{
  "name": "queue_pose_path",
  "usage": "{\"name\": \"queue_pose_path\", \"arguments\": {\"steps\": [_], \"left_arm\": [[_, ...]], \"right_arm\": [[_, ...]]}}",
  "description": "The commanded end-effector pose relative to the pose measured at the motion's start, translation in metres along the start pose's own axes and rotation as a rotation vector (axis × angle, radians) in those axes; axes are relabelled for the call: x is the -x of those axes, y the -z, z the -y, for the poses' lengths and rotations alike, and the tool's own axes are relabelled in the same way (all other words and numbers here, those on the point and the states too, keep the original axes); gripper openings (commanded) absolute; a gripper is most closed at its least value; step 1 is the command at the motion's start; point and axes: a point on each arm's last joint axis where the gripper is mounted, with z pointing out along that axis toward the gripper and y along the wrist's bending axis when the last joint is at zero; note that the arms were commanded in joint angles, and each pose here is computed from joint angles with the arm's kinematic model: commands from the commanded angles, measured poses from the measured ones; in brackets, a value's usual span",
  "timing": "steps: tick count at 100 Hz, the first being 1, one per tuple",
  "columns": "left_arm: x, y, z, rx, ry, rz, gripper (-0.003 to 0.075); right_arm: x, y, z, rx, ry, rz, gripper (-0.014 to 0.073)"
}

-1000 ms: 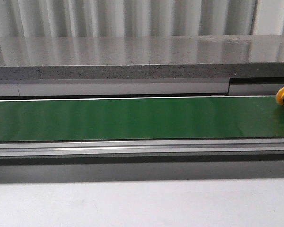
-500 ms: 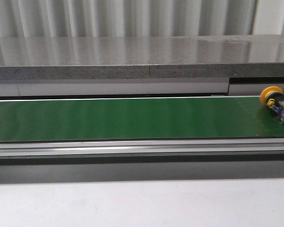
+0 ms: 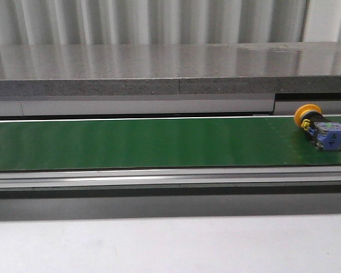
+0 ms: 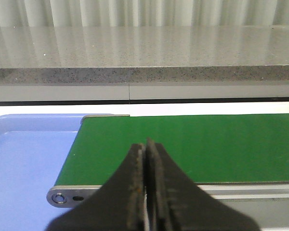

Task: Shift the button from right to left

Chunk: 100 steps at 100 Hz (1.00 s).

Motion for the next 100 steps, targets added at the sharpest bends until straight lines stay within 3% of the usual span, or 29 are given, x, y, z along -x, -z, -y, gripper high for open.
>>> {"name": "queue_pose_path", "arguments": {"steps": [1,60,78,100], "left_arm": [[0.001,0.001,0.000,-0.001,0.004,0.089,-0.0020],[0.003,0.002,0.000,-0.003,0.004,0.119,-0.0020],[0.013,0.004,0.000,-0.003,0.005,0.165,-0.0020],[0.031,0.006,0.000,0.001,0.005,0.108,-0.0020]], "right_arm": [[0.005,0.008,0.000,-0.014,0.018,0.122,-0.0066],[-0.002,0.008,0.001,-0.031,0.018,0.238,-0.0066],[-0.002,0.008,0.001,-0.031,0.018,0.238,-0.0066],[-0.002,0.008,0.001,-0.031,0.018,0.238,-0.0066]]}}
